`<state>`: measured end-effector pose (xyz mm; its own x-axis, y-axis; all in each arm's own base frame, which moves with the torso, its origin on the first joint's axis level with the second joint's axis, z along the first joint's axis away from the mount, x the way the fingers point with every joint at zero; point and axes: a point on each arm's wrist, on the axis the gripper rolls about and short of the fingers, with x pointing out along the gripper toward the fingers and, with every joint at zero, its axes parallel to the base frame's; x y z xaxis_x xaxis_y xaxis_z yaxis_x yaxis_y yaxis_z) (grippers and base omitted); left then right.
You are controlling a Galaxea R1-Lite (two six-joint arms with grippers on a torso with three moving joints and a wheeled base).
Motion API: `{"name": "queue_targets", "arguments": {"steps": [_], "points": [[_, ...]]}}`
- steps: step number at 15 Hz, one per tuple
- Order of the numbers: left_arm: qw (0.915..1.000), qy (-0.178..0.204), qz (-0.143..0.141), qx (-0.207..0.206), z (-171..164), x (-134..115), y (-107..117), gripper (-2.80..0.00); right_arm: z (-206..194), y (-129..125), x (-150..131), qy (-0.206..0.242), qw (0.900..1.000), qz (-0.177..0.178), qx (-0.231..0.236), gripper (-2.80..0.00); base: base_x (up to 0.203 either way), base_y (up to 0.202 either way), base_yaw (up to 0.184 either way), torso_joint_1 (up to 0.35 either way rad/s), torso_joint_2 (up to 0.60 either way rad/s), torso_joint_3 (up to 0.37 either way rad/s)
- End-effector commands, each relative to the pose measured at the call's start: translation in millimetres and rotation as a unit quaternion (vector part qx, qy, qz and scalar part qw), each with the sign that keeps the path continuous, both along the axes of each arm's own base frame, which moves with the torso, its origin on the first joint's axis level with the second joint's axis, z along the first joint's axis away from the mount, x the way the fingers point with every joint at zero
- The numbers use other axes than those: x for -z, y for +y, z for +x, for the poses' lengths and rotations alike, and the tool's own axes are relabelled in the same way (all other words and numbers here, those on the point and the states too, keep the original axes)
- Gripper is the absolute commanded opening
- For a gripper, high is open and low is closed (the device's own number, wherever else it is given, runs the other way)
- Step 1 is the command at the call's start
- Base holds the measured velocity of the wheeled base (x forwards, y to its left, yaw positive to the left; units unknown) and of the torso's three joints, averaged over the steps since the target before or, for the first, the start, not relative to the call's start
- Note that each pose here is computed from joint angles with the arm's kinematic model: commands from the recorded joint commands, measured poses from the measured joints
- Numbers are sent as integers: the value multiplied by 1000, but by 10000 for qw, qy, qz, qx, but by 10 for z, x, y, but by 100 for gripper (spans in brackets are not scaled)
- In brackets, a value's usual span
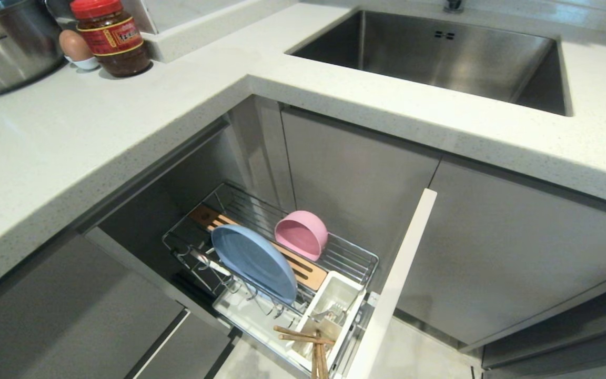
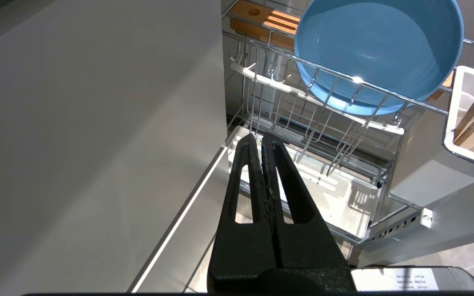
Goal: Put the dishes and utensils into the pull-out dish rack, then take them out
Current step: Take the plate out of the cupboard
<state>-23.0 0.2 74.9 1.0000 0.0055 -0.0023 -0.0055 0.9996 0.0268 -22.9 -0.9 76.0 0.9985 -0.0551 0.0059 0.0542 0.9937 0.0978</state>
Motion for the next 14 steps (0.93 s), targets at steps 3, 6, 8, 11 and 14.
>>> {"name": "queue_targets", "arguments": {"steps": [3, 6, 8, 11, 14], "points": [[10000, 4, -95, 12, 3, 0, -1, -280, -3, 0, 0, -24, 10000, 2, 1, -280, 0, 0, 0, 0, 0, 0], [10000, -4, -96, 12, 2, -4, -1, -280, -3, 0, 0, -24, 10000, 2, 1, -280, 0, 0, 0, 0, 0, 0], [9999, -4, -103, 12, 2, -4, -1, -280, -3, 0, 0, -24, 10000, 2, 1, -280, 0, 0, 0, 0, 0, 0], [10000, -9, -90, 12, 2, -5, -1, -280, -3, 0, 0, -24, 10000, 2, 1, -280, 0, 0, 0, 0, 0, 0], [9988, -483, -55, -3, -47, -198, 0, -280, -3, 0, 0, -24, 10000, 2, 1, -280, 0, 0, 0, 0, 0, 0]]}}
